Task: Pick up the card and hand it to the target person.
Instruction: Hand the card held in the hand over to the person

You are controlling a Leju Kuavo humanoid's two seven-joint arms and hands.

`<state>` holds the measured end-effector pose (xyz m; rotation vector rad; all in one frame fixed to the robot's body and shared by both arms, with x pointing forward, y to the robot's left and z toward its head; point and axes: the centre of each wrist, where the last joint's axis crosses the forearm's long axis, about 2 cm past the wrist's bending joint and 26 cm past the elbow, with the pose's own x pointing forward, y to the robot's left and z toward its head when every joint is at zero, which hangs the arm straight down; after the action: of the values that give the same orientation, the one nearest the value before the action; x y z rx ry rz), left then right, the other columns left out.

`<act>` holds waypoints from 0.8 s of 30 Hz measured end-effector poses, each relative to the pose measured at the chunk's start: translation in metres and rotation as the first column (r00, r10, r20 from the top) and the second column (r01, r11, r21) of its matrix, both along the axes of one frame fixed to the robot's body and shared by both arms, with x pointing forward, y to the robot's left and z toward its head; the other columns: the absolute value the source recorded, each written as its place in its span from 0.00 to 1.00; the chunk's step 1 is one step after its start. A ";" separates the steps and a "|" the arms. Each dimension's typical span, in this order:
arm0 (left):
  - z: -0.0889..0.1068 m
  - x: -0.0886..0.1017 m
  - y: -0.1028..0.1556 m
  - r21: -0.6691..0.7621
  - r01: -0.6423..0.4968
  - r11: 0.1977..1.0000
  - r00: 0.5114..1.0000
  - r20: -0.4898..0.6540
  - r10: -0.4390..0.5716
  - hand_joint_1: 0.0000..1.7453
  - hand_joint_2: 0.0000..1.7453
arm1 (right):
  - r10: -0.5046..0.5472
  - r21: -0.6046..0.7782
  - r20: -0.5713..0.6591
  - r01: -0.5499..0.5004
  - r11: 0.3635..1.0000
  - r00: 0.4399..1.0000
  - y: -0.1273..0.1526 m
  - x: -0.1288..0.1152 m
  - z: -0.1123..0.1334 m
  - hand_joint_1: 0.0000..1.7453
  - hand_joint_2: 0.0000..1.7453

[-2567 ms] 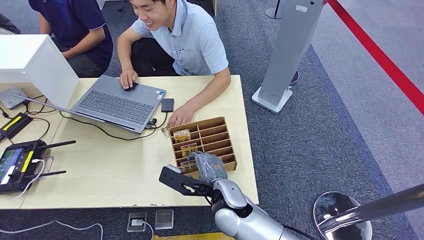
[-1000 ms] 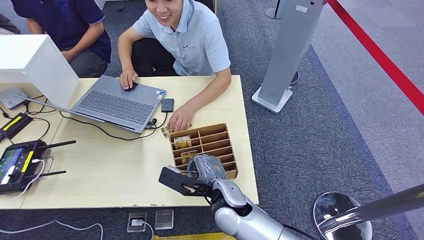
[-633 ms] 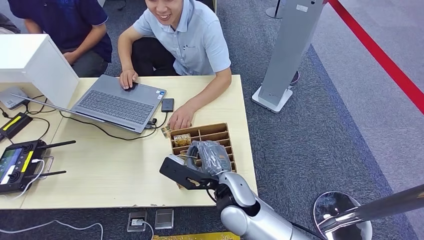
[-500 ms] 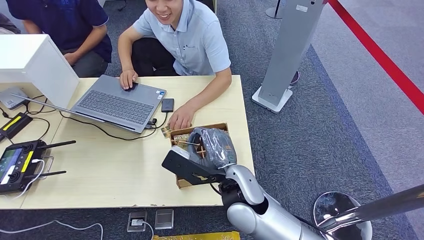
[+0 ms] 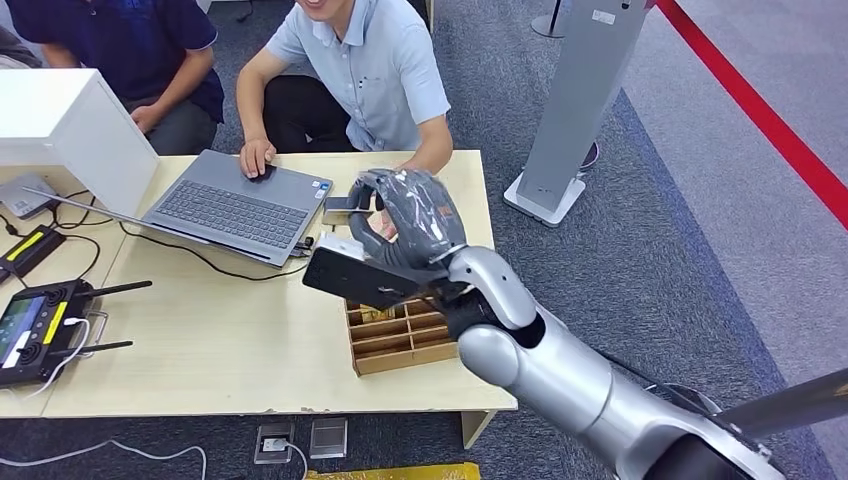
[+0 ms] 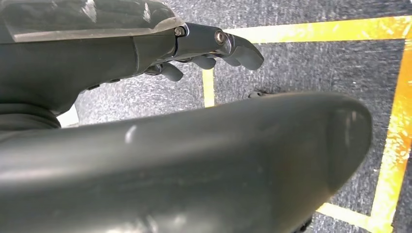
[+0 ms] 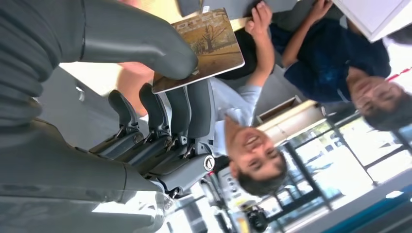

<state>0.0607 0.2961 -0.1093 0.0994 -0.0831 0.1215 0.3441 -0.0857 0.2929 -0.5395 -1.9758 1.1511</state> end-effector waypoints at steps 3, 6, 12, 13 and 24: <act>0.000 0.002 0.000 -0.002 0.018 1.000 1.000 0.018 -0.018 0.00 0.00 | 0.009 -0.051 -0.022 -0.010 0.999 1.000 0.013 0.034 0.002 0.80 1.00; 0.000 0.002 0.001 -0.001 0.032 0.999 0.999 0.029 -0.032 0.00 0.00 | -0.034 -0.102 -0.054 0.029 0.994 0.998 0.020 0.059 0.001 0.80 1.00; 0.000 0.001 0.008 0.005 0.028 1.000 0.999 0.021 -0.028 0.00 0.00 | -0.144 -0.190 -0.096 0.124 0.974 0.985 0.016 0.083 -0.007 0.80 1.00; 0.000 0.001 0.010 0.007 0.026 1.000 0.999 0.020 -0.026 0.00 0.00 | -0.159 -0.201 -0.100 0.136 0.970 0.982 0.014 0.085 -0.008 0.80 1.00; 0.000 0.000 0.016 0.012 0.046 0.999 0.999 0.008 -0.046 0.00 0.00 | -0.275 -0.304 -0.142 0.223 0.926 0.951 -0.001 0.099 -0.026 0.00 1.00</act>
<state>0.0604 0.3123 -0.1090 0.1090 -0.0944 0.0756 0.4430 -0.0866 0.2671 -0.7821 -1.5428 1.2796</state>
